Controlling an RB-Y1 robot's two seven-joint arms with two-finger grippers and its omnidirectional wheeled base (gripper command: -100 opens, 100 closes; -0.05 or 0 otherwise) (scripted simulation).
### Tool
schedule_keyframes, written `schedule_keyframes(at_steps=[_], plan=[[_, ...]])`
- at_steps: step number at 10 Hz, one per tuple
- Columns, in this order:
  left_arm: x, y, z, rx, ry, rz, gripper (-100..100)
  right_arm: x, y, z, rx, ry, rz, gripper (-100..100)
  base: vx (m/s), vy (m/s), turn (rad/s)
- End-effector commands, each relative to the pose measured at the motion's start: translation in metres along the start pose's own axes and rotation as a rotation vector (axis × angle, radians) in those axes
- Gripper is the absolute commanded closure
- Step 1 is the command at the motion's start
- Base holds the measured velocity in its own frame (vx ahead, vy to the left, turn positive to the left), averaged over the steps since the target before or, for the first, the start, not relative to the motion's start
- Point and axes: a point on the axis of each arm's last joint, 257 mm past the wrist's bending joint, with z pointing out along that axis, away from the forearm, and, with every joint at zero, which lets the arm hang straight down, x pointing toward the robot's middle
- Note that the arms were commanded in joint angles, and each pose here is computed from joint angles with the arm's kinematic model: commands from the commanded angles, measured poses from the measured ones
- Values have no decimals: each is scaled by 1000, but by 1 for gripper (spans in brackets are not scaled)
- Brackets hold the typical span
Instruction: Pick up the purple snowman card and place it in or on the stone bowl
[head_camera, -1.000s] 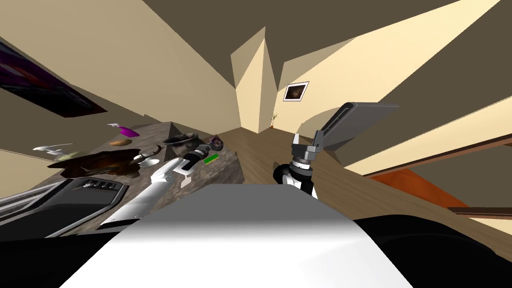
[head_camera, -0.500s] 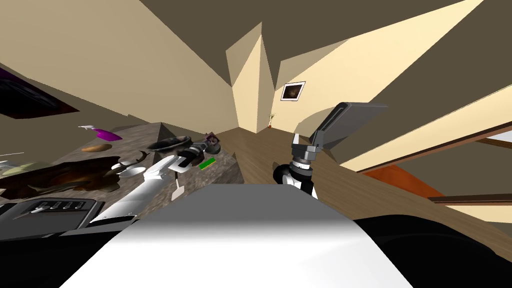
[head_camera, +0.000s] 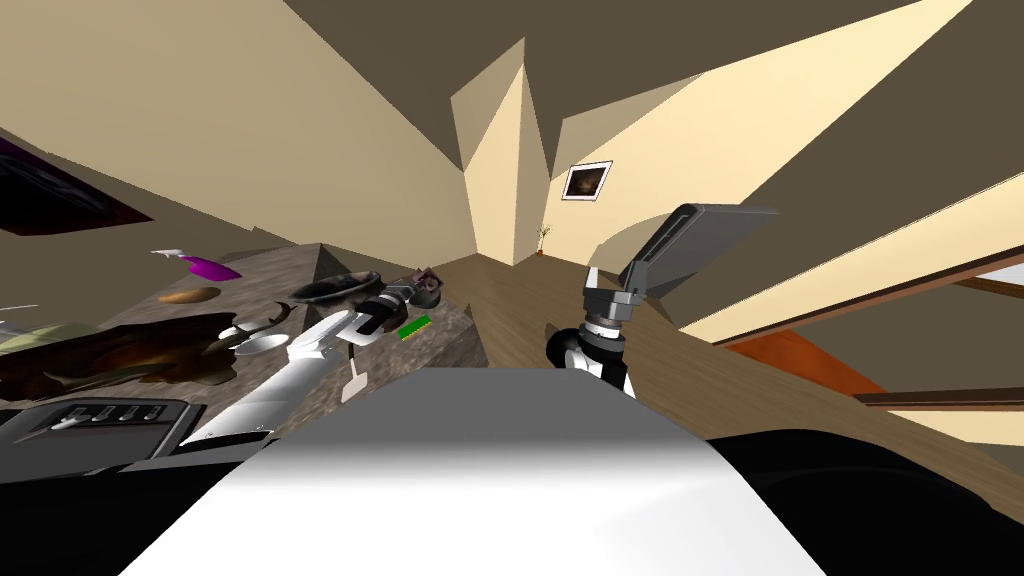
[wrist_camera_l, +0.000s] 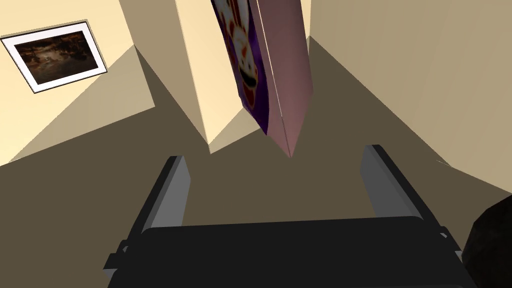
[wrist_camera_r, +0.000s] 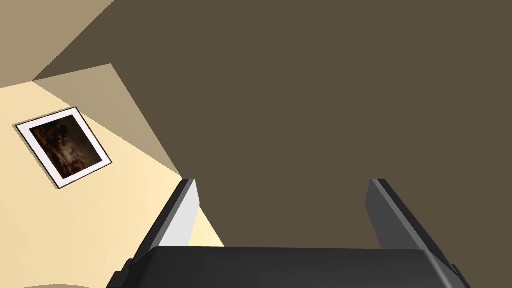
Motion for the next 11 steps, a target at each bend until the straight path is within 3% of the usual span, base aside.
schedule_keyframes(at_steps=[1, 2, 10, 11], plan=[[0, 0, 0, 0, 0, 0, 0, 0, 0, 0, 0, 0, 0, 0, 0, 0, 0], [-10, 6, 0, 0, 0, 0, -100, 0, 0, 0, 0, 0, 0, 0, 3, -19, 6], [-52, 25, -1, 4, 2, -3, -100, 0, 0, 0, 0, 0, 0, 0, 6, -27, 6], [-49, 22, -1, 5, 2, -1, -100, 0, 0, 0, 0, 0, 0, 0, 2, -10, 2]])
